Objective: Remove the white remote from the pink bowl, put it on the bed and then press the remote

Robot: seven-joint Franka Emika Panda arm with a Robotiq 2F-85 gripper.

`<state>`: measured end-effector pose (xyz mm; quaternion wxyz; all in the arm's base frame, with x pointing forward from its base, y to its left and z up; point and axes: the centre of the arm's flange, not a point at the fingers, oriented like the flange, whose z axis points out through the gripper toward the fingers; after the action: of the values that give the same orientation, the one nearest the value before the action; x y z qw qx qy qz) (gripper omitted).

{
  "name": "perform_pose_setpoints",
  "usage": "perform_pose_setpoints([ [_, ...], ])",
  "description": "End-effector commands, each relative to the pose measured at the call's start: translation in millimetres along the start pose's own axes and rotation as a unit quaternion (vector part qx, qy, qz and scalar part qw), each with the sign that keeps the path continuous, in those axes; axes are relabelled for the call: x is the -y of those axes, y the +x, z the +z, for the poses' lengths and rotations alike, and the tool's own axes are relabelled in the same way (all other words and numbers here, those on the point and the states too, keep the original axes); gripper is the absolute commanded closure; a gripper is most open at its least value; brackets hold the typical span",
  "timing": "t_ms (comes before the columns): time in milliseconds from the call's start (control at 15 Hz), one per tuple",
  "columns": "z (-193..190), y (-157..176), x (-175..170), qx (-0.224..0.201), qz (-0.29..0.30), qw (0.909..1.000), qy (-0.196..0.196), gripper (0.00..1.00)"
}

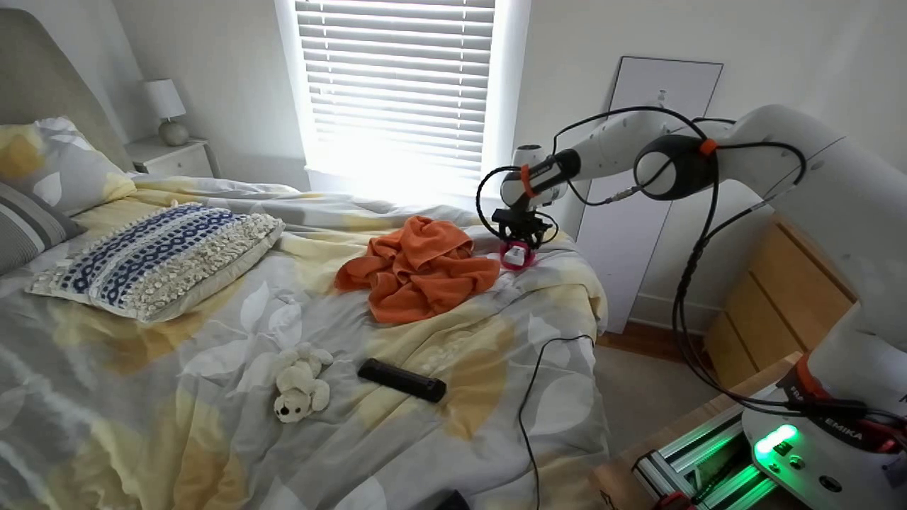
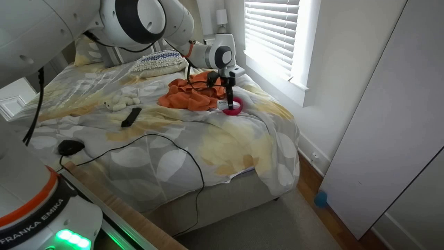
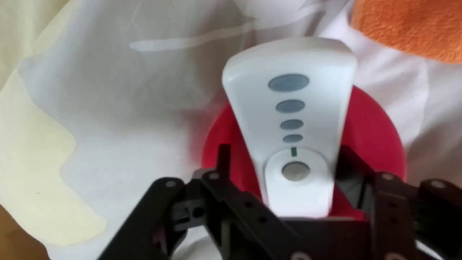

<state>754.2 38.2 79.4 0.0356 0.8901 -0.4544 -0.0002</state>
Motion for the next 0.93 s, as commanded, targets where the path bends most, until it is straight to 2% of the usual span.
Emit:
perform_pose_setpoints([
  [0,11.6,4.6,16.4,-0.004,-0.006,0.9999,-0.011,0.58],
  [133,10.1,3.5,18.6,-0.006,-0.001,0.9999,-0.014,0.73],
  [533,-31.0,-17.4,23.0,-0.007,0.049,0.9982,-0.035,0.73],
  [867,-51.1,-44.0,22.8,-0.017,0.113,0.9910,-0.070,0.73],
])
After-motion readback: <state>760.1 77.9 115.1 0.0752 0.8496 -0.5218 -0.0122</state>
